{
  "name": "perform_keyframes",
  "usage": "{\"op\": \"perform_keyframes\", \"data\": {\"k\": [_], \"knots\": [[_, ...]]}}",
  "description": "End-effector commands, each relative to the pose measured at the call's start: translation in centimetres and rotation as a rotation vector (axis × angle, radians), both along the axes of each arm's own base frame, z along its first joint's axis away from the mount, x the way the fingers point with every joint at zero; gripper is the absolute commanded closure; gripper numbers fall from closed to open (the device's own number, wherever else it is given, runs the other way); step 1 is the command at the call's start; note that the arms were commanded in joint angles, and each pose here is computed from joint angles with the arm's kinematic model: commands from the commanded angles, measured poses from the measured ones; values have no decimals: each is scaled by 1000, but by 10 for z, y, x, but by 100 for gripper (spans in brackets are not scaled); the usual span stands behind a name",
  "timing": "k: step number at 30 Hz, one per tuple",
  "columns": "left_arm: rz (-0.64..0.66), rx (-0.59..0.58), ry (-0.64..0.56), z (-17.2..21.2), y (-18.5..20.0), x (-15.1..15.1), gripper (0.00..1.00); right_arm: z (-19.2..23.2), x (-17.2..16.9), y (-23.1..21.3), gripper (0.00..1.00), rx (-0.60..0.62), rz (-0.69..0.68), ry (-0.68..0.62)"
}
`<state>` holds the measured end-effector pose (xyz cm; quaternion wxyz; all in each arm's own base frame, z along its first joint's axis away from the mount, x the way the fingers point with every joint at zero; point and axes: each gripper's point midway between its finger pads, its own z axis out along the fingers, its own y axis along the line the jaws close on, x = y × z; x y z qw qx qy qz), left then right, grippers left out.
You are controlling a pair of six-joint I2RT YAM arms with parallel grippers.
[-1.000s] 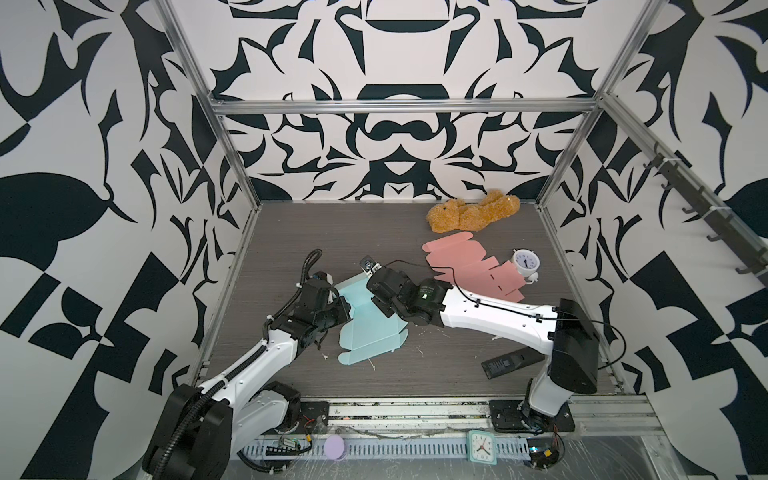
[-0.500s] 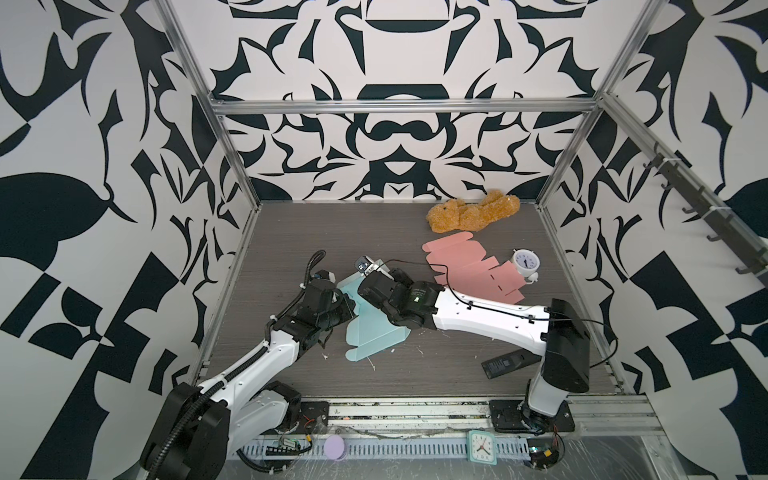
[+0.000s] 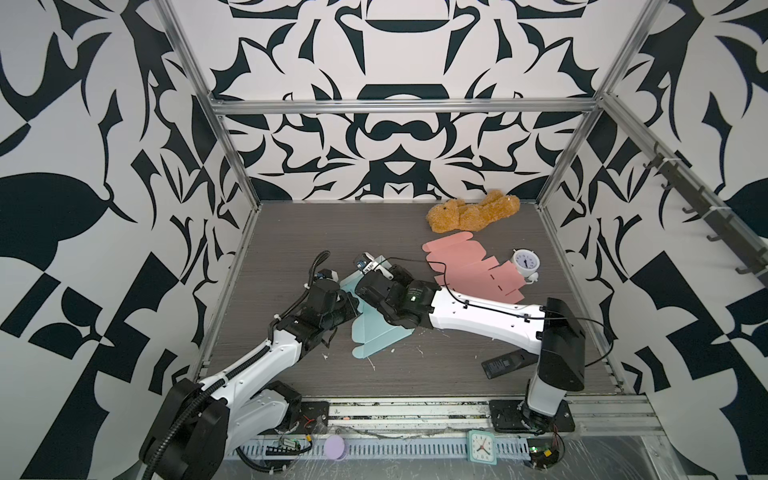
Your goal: Fold the paper box
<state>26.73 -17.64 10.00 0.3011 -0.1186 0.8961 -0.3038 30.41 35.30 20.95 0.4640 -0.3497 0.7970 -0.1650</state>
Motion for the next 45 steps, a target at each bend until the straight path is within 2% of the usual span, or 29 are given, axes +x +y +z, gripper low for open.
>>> {"op": "perform_keyframes", "data": {"k": [1,6,10,14,25,30,34,39,45], "knots": [[-45,-31,-68,23,-15,8,98,15,4,6,91,-3,6,-38],[-50,-32,-82,27,-17,9,98,18,7,4,95,-28,-10,-64],[-50,-31,-82,27,-17,9,98,22,10,2,90,-27,-34,-94],[-50,-31,-82,26,-17,9,98,23,12,3,89,-32,-34,-108],[-45,-36,-92,29,-17,9,98,23,17,1,97,-78,-53,-138],[-44,-31,-90,28,-17,9,98,24,20,-3,97,-85,-68,-147],[-43,-27,-87,26,-17,9,98,24,20,1,89,-57,-57,-134],[-43,-27,-87,26,-17,10,98,26,20,-3,88,-51,-67,-142],[-49,-31,-87,27,-20,10,98,23,21,-6,95,-70,-70,-145]]}}
